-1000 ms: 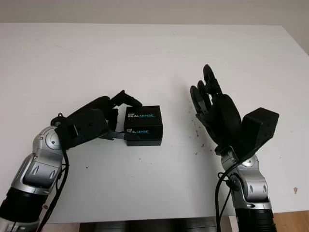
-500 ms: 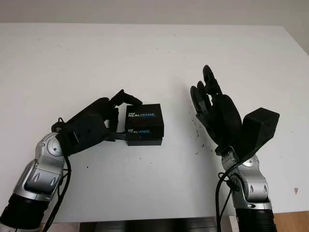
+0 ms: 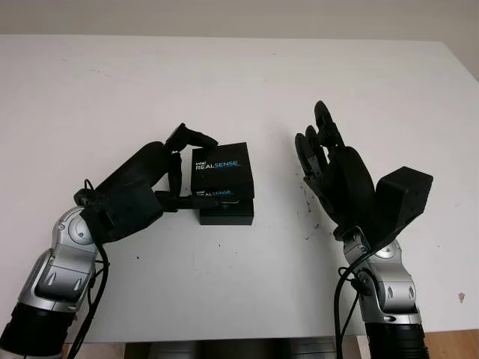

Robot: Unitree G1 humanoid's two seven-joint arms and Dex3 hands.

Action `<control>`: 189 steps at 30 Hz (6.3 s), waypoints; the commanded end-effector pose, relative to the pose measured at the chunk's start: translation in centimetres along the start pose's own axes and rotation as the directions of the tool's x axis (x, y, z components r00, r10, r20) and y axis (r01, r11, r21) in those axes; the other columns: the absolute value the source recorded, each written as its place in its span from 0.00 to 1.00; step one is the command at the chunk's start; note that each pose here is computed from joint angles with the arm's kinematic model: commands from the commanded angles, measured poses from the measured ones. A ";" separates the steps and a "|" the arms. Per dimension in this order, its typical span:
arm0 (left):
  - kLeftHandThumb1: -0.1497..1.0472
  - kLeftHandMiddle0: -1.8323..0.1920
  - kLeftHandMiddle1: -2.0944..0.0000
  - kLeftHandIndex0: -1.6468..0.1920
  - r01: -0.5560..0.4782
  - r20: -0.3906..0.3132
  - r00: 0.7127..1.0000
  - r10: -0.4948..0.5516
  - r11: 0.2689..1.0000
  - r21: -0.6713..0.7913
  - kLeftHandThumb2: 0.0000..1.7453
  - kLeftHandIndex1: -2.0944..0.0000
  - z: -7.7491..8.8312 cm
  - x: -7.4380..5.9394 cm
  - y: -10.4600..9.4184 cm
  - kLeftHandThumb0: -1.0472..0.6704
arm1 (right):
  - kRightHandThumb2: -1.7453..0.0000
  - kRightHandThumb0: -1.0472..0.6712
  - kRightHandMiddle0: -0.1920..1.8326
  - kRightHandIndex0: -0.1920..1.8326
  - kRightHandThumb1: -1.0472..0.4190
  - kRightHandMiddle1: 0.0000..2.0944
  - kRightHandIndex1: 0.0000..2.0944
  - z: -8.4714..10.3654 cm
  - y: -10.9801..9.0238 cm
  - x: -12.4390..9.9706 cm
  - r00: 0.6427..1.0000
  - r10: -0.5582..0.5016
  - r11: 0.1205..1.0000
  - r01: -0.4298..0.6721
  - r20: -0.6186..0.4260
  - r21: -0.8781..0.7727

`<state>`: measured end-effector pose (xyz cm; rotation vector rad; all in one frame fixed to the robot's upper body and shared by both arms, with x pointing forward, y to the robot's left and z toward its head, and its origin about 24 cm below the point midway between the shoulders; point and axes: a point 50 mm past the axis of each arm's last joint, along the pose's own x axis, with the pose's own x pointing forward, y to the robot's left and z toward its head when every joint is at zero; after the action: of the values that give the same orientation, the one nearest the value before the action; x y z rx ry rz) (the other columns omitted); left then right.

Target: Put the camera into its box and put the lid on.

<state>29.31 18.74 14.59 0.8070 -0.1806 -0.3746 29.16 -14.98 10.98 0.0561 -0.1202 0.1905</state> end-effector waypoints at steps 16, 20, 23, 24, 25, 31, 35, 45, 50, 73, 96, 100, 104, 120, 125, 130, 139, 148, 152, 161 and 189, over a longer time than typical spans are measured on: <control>1.00 0.70 0.00 0.91 0.019 0.048 0.999 -0.024 0.994 0.104 0.15 0.11 -0.5 -0.1 0.2 0.39 | 0.78 0.27 0.04 0.02 0.00 0.03 0.03 0.1 0.0 -0.1 1.000 0.001 1.000 -0.001 0.013 0.006; 1.00 0.68 0.00 0.90 0.019 0.057 0.998 -0.026 0.991 0.130 0.16 0.11 -0.7 0.0 0.2 0.38 | 0.78 0.27 0.05 0.03 0.00 0.03 0.03 0.1 0.0 -0.1 1.000 0.001 1.000 -0.001 0.014 -0.007; 1.00 0.67 0.00 0.91 0.018 0.066 0.997 -0.027 0.990 0.141 0.16 0.12 -0.8 0.0 0.2 0.38 | 0.77 0.28 0.04 0.02 0.00 0.03 0.03 0.1 0.0 -0.2 1.000 0.003 1.000 -0.003 0.014 -0.001; 1.00 0.67 0.00 0.91 0.019 0.069 0.997 -0.029 0.990 0.141 0.16 0.12 -0.8 0.0 0.2 0.39 | 0.77 0.28 0.04 0.02 0.00 0.03 0.03 0.1 0.0 -0.2 1.000 0.004 1.000 -0.004 0.013 0.001; 1.00 0.67 0.00 0.91 0.019 0.071 0.997 -0.030 0.990 0.143 0.16 0.12 -0.8 0.0 0.2 0.39 | 0.77 0.28 0.04 0.02 0.00 0.02 0.02 0.1 0.0 -0.2 1.000 0.004 1.000 -0.004 0.013 0.000; 1.00 0.65 0.00 0.88 0.018 0.094 0.995 -0.031 0.991 0.130 0.15 0.19 -0.9 0.1 0.2 0.39 | 0.77 0.29 0.04 0.02 0.00 0.02 0.02 0.1 0.0 -0.2 1.000 0.008 1.000 -0.008 0.016 0.006; 1.00 0.64 0.00 0.87 0.015 0.111 0.993 -0.030 0.990 0.141 0.15 0.19 -1.0 0.1 0.0 0.39 | 0.76 0.29 0.04 0.02 0.00 0.03 0.03 0.1 0.0 -0.2 1.000 0.004 1.000 -0.004 0.015 -0.007; 1.00 0.65 0.00 0.88 0.014 0.154 0.988 -0.034 0.992 0.128 0.15 0.15 -0.9 0.3 -0.6 0.37 | 0.77 0.28 0.04 0.02 0.00 0.02 0.02 0.1 0.0 -0.3 1.000 0.006 1.000 -0.006 0.013 0.000; 1.00 0.64 0.00 0.89 0.013 0.164 0.986 -0.031 0.994 0.112 0.15 0.13 -0.7 0.2 -1.0 0.38 | 0.77 0.28 0.04 0.02 0.00 0.02 0.02 0.1 0.1 -0.3 1.000 0.005 1.000 -0.005 0.017 0.003; 1.00 0.58 0.00 0.90 -0.038 0.122 0.992 0.020 0.988 0.146 0.15 0.20 0.6 -0.7 -2.3 0.41 | 0.77 0.28 0.04 0.02 0.00 0.02 0.03 0.0 0.1 -0.4 1.000 0.001 1.000 -0.001 0.020 0.013; 1.00 0.71 0.00 0.89 -0.047 0.074 0.997 0.036 0.987 0.153 0.15 0.19 0.3 -1.2 -1.9 0.41 | 0.77 0.28 0.04 0.02 0.00 0.03 0.02 0.0 0.0 -0.4 1.000 0.007 1.000 -0.007 0.013 0.002; 1.00 0.72 0.00 0.90 -0.044 0.073 0.997 0.033 0.986 0.158 0.16 0.17 0.3 -1.2 -1.9 0.41 | 0.77 0.29 0.04 0.02 0.00 0.03 0.02 0.0 0.0 -0.4 1.000 0.005 1.000 -0.005 0.017 0.000; 1.00 0.69 0.00 0.90 -0.045 0.079 0.996 0.033 0.986 0.158 0.15 0.18 0.4 -1.1 -1.9 0.41 | 0.77 0.28 0.04 0.02 0.00 0.03 0.03 0.0 0.0 -0.4 1.000 0.007 1.000 -0.007 0.011 0.006; 1.00 0.66 0.00 0.90 -0.054 0.088 0.995 0.042 0.988 0.142 0.16 0.14 0.6 -1.0 -1.6 0.40 | 0.76 0.29 0.04 0.02 0.00 0.02 0.02 0.1 -0.1 -0.3 1.000 0.009 1.000 -0.009 0.012 -0.001; 1.00 0.70 0.00 0.90 -0.062 0.106 0.993 0.049 0.990 0.127 0.16 0.16 0.7 -1.3 -1.6 0.40 | 0.77 0.29 0.04 0.02 0.00 0.03 0.03 0.0 -0.1 -0.2 1.000 0.010 1.000 -0.010 0.016 -0.003; 1.00 0.67 0.00 0.89 -0.068 0.129 0.990 0.050 0.989 0.134 0.16 0.18 0.9 -1.7 -1.6 0.40 | 0.77 0.29 0.04 0.02 0.00 0.03 0.03 0.0 -0.1 -0.3 1.000 0.008 1.000 -0.008 0.013 0.000; 1.00 0.73 0.00 0.88 -0.069 0.117 0.992 0.050 0.984 0.165 0.17 0.17 0.7 -1.7 -1.5 0.38 | 0.77 0.28 0.04 0.02 0.00 0.03 0.02 0.0 -0.2 -0.3 1.000 0.014 1.000 -0.014 0.009 -0.004; 1.00 0.73 0.00 0.88 -0.076 0.111 0.992 0.057 0.982 0.170 0.16 0.19 0.5 -1.5 -1.6 0.38 | 0.77 0.29 0.04 0.02 0.00 0.03 0.03 0.0 -0.3 -0.4 1.000 0.007 1.000 -0.007 0.007 0.004; 1.00 0.71 0.00 0.87 -0.084 0.115 0.991 0.064 0.981 0.174 0.16 0.20 0.2 -1.1 -1.7 0.38 | 0.77 0.29 0.04 0.02 0.00 0.03 0.02 0.0 -0.2 -0.4 1.000 0.014 1.000 -0.014 0.010 0.001; 1.00 0.68 0.00 0.88 -0.076 0.143 0.988 0.050 0.981 0.180 0.14 0.17 -0.1 -0.1 -2.3 0.39 | 0.77 0.29 0.04 0.02 0.00 0.02 0.02 0.0 -0.2 -0.5 1.000 0.013 1.000 -0.013 0.005 0.006; 1.00 0.71 0.00 0.90 -0.060 0.107 0.993 0.044 0.987 0.149 0.16 0.16 -0.5 -2.6 -2.2 0.38 | 0.76 0.29 0.04 0.02 0.00 0.03 0.03 0.0 -0.1 -0.3 1.000 0.024 1.000 -0.024 0.011 -0.004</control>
<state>26.88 18.46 12.63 0.9296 -0.3335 -0.3632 28.94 -15.07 10.75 0.0603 -0.1164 0.2106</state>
